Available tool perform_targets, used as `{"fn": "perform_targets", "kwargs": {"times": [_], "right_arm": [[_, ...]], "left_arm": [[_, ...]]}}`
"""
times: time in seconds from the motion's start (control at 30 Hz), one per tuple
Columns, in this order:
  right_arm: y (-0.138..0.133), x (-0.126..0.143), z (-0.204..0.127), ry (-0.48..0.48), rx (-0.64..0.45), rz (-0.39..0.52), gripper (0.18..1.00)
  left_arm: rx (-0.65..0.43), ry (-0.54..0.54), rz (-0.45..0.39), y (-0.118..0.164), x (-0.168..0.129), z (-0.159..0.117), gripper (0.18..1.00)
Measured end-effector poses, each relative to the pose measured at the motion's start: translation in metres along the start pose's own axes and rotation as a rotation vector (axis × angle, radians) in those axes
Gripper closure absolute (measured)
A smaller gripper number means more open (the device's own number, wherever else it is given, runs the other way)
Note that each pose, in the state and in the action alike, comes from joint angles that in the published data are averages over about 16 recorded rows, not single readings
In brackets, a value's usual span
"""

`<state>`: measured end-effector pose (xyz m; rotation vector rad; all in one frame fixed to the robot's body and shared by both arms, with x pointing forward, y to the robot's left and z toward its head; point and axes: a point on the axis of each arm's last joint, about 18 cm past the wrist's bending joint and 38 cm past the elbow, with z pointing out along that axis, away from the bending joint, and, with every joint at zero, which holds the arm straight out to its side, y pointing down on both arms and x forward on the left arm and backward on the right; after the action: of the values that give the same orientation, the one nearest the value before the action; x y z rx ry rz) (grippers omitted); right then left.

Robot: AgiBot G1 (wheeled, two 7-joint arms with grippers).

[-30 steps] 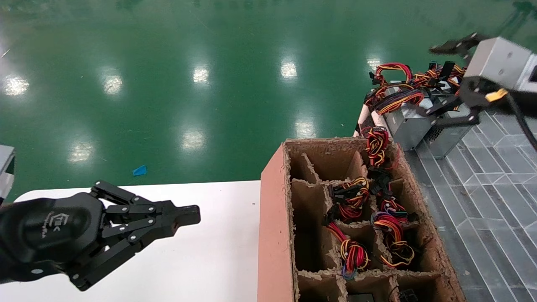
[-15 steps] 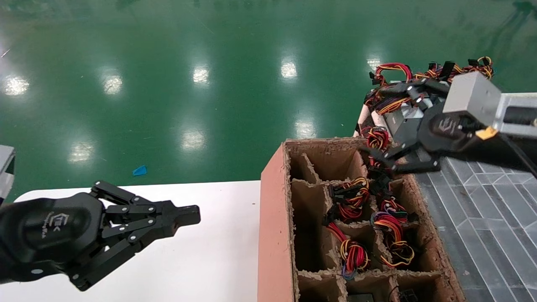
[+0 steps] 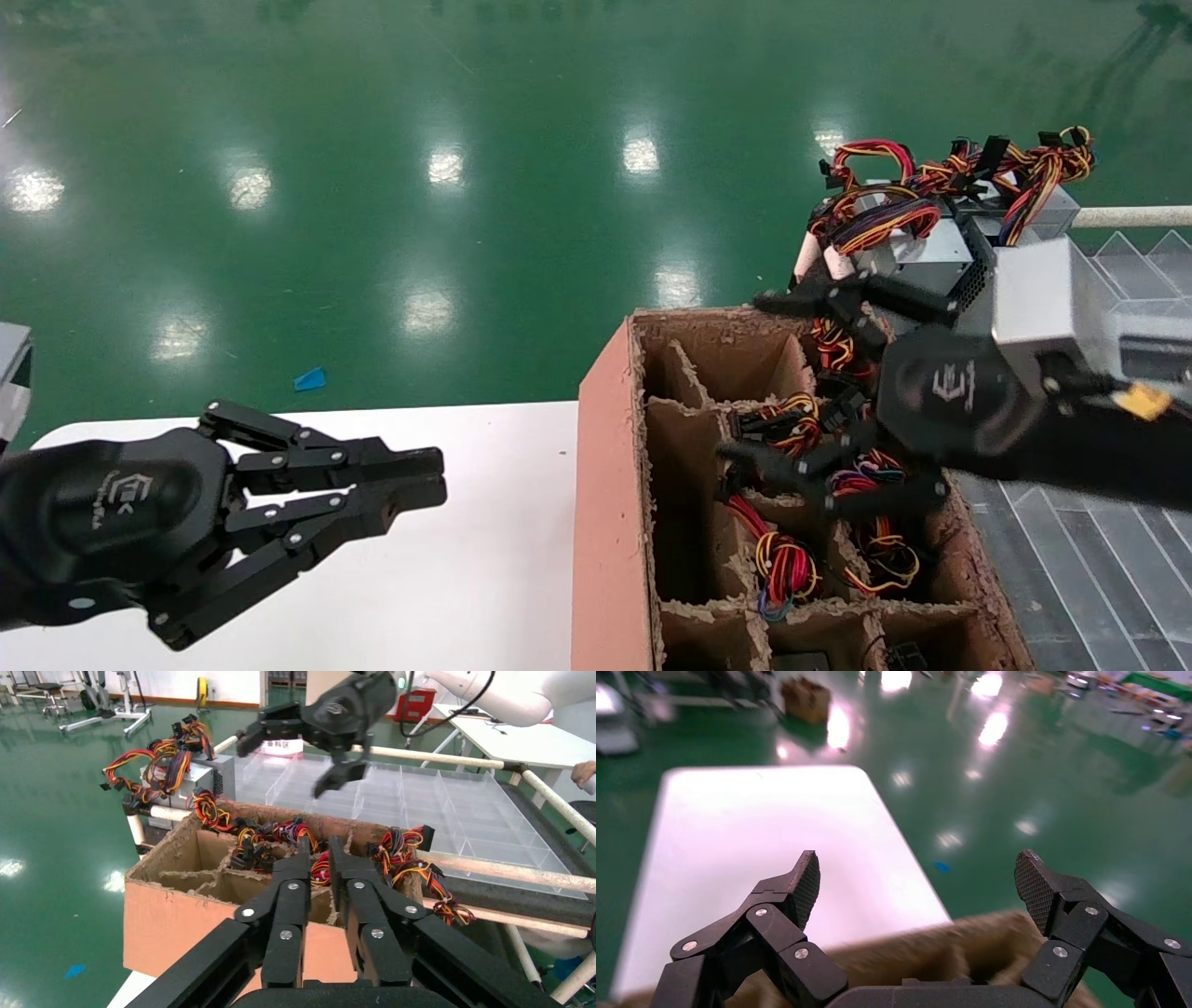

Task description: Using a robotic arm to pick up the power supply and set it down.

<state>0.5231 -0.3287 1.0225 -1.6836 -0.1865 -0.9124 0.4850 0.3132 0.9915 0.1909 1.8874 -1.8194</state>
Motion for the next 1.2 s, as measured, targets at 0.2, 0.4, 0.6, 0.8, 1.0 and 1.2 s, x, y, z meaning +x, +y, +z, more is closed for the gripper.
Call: {"fn": "perform_targets", "kwargs": {"times": [0.2, 0.4, 0.6, 0.8, 1.0, 1.2], "right_arm": [[-0.004, -0.027, 0.003, -0.089, 0.078, 0.086, 0.179], [-0.010, -0.050, 0.003, -0.170, 0.147, 0.162, 0.179], [-0.013, -0.064, 0.002, -0.221, 0.190, 0.207, 0.179], [-0.015, -0.068, 0.002, -0.235, 0.203, 0.220, 0.179], [-0.014, -0.066, 0.002, -0.226, 0.197, 0.212, 0.179], [-0.014, -0.064, 0.002, -0.221, 0.191, 0.208, 0.179]], "left_arm": [[0.000, 0.000, 0.000, 0.000, 0.000, 0.000, 0.904], [0.000, 0.000, 0.000, 0.000, 0.000, 0.000, 0.812], [0.000, 0.000, 0.000, 0.000, 0.000, 0.000, 0.689], [0.000, -0.001, 0.000, 0.000, 0.000, 0.000, 0.538], [0.000, -0.001, 0.000, 0.000, 0.000, 0.000, 0.397], [0.000, -0.001, 0.000, 0.000, 0.000, 0.000, 0.311]]}}
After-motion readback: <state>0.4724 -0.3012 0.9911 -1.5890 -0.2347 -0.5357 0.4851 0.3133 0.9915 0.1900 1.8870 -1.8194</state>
